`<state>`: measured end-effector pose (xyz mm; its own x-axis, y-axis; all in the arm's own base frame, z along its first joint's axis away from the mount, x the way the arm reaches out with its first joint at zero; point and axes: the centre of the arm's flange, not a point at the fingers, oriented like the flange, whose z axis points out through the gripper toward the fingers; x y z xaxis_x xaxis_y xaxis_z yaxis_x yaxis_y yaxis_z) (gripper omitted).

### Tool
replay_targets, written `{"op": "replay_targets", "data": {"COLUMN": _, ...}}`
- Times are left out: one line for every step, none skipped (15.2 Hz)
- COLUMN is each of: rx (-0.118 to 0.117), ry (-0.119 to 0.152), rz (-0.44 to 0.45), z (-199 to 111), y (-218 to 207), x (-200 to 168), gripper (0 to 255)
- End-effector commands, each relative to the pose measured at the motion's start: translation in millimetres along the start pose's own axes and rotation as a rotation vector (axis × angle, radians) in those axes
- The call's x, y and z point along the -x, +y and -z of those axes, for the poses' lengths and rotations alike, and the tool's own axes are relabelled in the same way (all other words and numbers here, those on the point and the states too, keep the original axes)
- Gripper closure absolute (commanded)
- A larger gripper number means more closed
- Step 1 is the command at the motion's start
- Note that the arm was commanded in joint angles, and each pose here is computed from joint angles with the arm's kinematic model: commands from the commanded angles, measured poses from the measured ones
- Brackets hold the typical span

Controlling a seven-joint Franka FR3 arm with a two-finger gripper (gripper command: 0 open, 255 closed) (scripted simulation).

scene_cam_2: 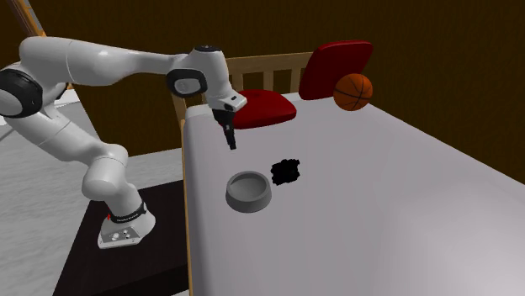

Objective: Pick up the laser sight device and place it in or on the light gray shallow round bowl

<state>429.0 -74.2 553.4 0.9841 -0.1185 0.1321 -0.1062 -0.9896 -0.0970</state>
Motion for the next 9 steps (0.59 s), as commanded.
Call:
{"op": "replay_targets", "data": {"rx": 0.002, "ry": 0.007, "rz": 0.008, "z": -10, "y": 11, "x": -22, "gripper": 0}}
{"op": "replay_targets", "data": {"rx": 0.003, "ry": 0.01, "rz": 0.012, "z": -16, "y": 17, "x": -32, "gripper": 0}}
{"op": "replay_targets", "data": {"rx": 0.004, "ry": 0.013, "rz": 0.016, "z": -21, "y": 23, "x": -43, "gripper": 0}}
{"op": "replay_targets", "data": {"rx": 0.005, "ry": 0.016, "rz": 0.02, "z": -26, "y": 29, "x": -53, "gripper": 0}}
{"op": "replay_targets", "data": {"rx": 0.006, "ry": 0.02, "rz": 0.024, "z": -31, "y": 34, "x": -63, "gripper": 0}}
{"op": "replay_targets", "data": {"rx": 0.007, "ry": 0.023, "rz": 0.027, "z": -36, "y": 40, "x": -73, "gripper": 0}}
{"op": "replay_targets", "data": {"rx": 0.008, "ry": 0.026, "rz": 0.031, "z": -41, "y": 45, "x": -84, "gripper": 0}}
{"op": "replay_targets", "data": {"rx": 0.008, "ry": 0.029, "rz": 0.035, "z": -46, "y": 51, "x": -94, "gripper": 0}}
{"op": "replay_targets", "data": {"rx": 0.009, "ry": 0.032, "rz": 0.039, "z": -51, "y": 57, "x": -104, "gripper": 0}}
